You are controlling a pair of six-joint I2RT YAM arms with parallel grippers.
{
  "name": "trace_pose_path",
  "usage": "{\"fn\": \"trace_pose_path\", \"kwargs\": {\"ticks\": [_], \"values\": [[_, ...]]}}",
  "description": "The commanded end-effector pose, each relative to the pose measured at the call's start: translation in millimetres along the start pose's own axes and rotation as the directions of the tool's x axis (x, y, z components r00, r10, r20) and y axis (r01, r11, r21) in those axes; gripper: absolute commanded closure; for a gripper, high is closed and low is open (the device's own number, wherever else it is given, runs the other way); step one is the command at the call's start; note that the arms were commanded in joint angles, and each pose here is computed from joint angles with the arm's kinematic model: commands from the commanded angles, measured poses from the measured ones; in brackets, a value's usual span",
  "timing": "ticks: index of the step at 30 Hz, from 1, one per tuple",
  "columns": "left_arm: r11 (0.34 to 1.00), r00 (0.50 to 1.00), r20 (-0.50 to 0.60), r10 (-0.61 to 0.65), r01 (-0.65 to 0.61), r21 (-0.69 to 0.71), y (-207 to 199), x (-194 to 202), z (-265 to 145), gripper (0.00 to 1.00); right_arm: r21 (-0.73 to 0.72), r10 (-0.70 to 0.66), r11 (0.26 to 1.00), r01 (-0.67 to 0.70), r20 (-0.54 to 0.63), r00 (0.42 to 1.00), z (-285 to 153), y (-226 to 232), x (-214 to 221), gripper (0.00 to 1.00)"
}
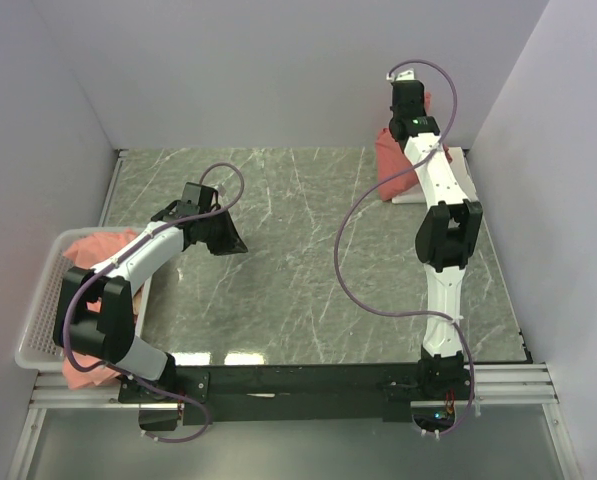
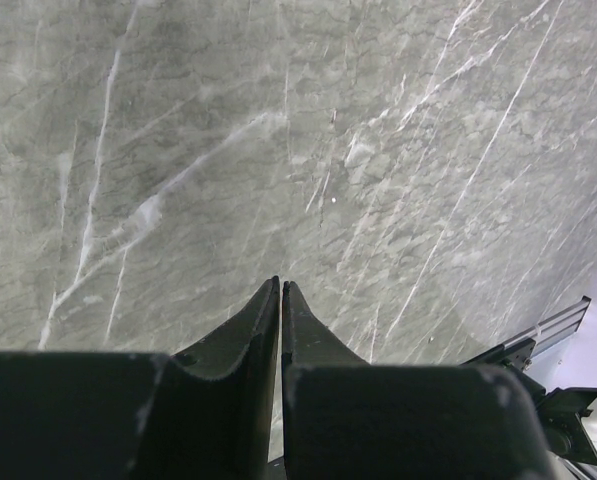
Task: Fold and stack the t-shirts
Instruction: Neatly place the folded tshirt to the corner
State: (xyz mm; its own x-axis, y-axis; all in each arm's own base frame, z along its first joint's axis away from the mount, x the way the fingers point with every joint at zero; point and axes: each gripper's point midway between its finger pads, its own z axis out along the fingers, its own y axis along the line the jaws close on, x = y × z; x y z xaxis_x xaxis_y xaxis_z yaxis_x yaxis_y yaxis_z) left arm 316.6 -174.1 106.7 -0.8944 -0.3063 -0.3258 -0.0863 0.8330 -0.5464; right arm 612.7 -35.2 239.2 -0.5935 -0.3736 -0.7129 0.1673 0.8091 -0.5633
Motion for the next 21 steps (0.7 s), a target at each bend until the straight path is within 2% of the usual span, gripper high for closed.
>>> {"fn": "trace_pose_path", "kwargs": {"ticks": [1, 11, 21], "values": [[0.999, 0.999, 0.021, 0.029, -0.03, 0.036, -7, -4, -3, 0.9, 0.075, 0.063, 0.995, -0.071, 0.106, 0.992, -30, -47, -37, 1.0], [0.999, 1.0, 0.013, 0.028, -0.028, 0.036, -6, -1, -1, 0.9, 0.096, 0.079, 0.992, -0.087, 0.087, 0.993, -15, -61, -22, 1.0], [0.999, 1.0, -0.015, 0.023, -0.023, 0.022, -1, 4, 7, 0.9, 0.114, 0.108, 0.987, -0.113, 0.053, 0.993, 24, -69, 4, 1.0]]}}
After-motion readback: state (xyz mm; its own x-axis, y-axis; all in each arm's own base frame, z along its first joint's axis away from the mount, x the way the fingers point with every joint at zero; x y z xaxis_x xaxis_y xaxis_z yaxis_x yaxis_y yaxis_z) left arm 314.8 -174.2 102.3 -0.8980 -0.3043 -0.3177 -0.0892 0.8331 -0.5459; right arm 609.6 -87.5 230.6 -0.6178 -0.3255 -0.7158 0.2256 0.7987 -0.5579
